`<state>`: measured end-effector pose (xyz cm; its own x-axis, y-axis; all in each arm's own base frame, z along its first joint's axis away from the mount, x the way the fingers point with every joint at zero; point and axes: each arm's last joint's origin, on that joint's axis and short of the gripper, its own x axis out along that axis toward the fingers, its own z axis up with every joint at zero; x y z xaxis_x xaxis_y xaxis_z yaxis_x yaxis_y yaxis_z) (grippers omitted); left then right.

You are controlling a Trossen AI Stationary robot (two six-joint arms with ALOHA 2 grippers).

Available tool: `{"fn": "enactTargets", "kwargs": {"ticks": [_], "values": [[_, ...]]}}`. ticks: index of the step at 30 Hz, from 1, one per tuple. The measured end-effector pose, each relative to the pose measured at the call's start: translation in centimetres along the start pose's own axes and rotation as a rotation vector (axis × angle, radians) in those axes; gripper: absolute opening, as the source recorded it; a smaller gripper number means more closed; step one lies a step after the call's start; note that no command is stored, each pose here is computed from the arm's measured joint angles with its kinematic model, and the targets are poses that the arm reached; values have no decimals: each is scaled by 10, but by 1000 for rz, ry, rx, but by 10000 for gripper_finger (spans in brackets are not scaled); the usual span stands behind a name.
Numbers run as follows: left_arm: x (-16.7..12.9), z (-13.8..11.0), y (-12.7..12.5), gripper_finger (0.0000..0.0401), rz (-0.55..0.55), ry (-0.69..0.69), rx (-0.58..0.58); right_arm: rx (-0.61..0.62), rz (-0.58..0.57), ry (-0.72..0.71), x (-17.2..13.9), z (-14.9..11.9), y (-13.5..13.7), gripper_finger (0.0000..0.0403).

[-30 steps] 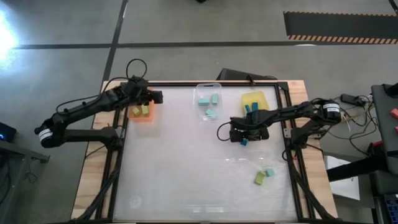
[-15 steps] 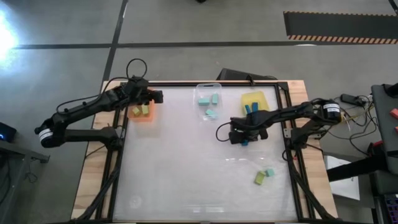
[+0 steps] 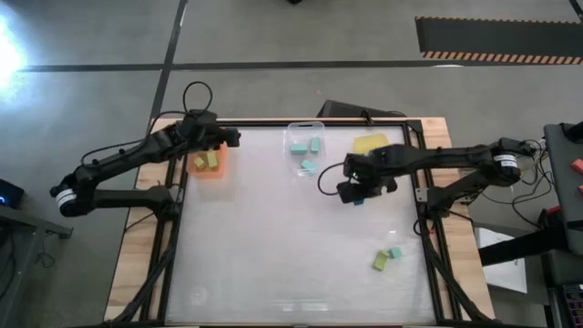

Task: Sort & place blocks by color
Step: Put the blue block into the yellow bin

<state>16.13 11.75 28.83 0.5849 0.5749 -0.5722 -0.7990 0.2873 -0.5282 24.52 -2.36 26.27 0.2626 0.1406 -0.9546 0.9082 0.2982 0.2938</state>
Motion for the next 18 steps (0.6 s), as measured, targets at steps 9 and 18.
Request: {"fn": "enactTargets", "kwargs": {"ticks": [9,18], "values": [[-11,8,-16,210,-153,-100,-10,-110,-6,-99,-75,35,-2,120],[-31,13,-22,210,-268,-183,-28,-86,-86,-119,-80,91,-57,120]]}}
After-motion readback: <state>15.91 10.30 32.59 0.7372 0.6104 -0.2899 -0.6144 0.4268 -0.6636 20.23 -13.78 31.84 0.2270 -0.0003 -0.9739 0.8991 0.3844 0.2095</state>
